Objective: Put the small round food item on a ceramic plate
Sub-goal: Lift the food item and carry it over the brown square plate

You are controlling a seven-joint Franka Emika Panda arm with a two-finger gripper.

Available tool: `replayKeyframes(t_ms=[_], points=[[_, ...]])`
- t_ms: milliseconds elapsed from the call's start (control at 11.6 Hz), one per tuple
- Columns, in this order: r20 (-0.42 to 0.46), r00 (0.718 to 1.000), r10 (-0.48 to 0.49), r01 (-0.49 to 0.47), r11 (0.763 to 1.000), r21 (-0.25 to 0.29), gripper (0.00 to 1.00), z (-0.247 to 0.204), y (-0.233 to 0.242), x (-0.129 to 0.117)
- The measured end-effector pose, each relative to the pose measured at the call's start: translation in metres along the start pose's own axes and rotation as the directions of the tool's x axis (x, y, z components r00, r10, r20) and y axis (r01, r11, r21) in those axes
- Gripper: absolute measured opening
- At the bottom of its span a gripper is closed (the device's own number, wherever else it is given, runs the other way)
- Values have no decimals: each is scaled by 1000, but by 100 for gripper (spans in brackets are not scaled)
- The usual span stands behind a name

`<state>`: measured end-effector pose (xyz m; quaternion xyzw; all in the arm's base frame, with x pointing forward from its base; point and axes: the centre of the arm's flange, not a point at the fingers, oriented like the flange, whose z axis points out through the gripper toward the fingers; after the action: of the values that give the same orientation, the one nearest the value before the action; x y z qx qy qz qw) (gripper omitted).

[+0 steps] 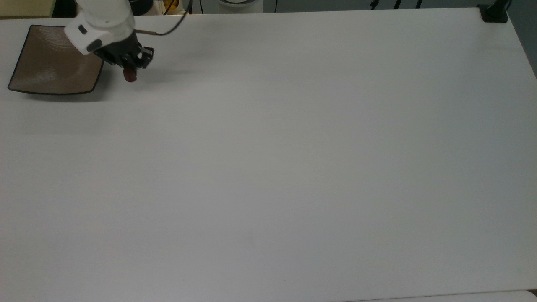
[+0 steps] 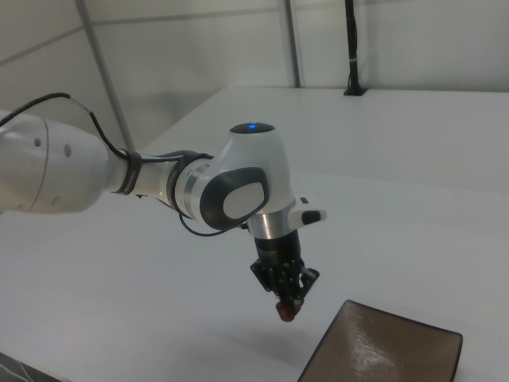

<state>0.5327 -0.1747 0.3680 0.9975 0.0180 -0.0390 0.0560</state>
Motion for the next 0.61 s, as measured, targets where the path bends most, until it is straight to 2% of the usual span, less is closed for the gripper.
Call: replayKeyframes(t_ms=[346,519,605], points=[[-33,997,-75,74,997,-19,13,-29,72,-26],[-42,996,-73,72,997,-28,17,-32,103,-37],[-50,997,-63,61,998,-34,28,-31,115,-41]])
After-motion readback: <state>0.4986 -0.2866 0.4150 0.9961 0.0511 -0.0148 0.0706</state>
